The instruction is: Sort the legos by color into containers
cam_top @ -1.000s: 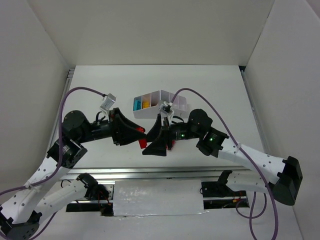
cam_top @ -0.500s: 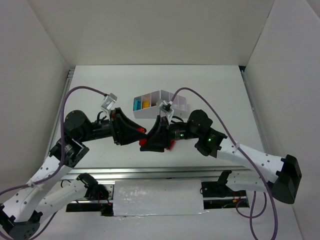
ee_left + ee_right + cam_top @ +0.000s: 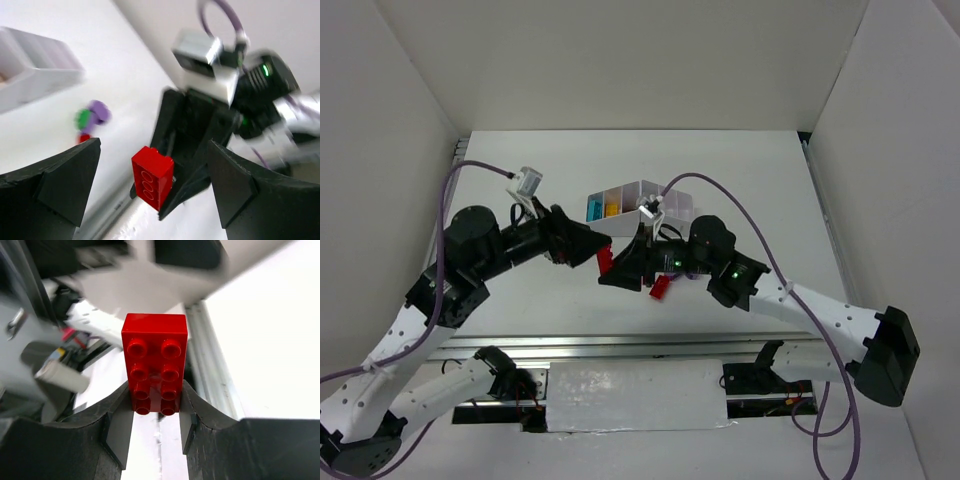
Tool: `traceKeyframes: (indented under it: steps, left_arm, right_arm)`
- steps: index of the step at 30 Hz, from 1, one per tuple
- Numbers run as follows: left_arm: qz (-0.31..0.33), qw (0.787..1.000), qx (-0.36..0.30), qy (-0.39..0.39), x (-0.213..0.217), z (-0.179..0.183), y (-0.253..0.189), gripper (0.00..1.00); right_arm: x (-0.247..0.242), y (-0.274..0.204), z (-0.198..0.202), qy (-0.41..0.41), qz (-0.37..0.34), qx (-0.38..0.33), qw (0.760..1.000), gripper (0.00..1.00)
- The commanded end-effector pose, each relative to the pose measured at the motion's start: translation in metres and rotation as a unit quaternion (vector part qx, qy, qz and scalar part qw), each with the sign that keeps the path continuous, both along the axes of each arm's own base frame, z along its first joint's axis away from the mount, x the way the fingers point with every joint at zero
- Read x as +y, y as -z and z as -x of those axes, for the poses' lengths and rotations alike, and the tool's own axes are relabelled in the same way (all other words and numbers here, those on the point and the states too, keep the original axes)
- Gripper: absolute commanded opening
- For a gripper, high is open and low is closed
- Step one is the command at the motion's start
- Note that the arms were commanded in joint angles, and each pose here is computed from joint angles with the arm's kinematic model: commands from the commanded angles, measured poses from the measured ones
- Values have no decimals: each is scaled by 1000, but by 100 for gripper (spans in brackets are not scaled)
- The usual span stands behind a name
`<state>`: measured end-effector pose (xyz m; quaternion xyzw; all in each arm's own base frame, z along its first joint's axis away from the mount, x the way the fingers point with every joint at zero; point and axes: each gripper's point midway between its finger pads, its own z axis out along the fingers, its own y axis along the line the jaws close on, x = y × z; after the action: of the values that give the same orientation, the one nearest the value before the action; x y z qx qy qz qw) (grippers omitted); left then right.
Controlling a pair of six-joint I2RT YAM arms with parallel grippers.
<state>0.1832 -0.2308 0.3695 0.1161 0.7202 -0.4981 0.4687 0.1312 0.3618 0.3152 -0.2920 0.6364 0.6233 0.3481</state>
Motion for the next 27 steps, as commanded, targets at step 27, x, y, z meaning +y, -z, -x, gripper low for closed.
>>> traceKeyframes:
  steps: [27]
  left_arm:
    - [-271,898,42,-343,152,-30,118,100]
  right_arm:
    - [-163,134,-280,479,476,153,721,6]
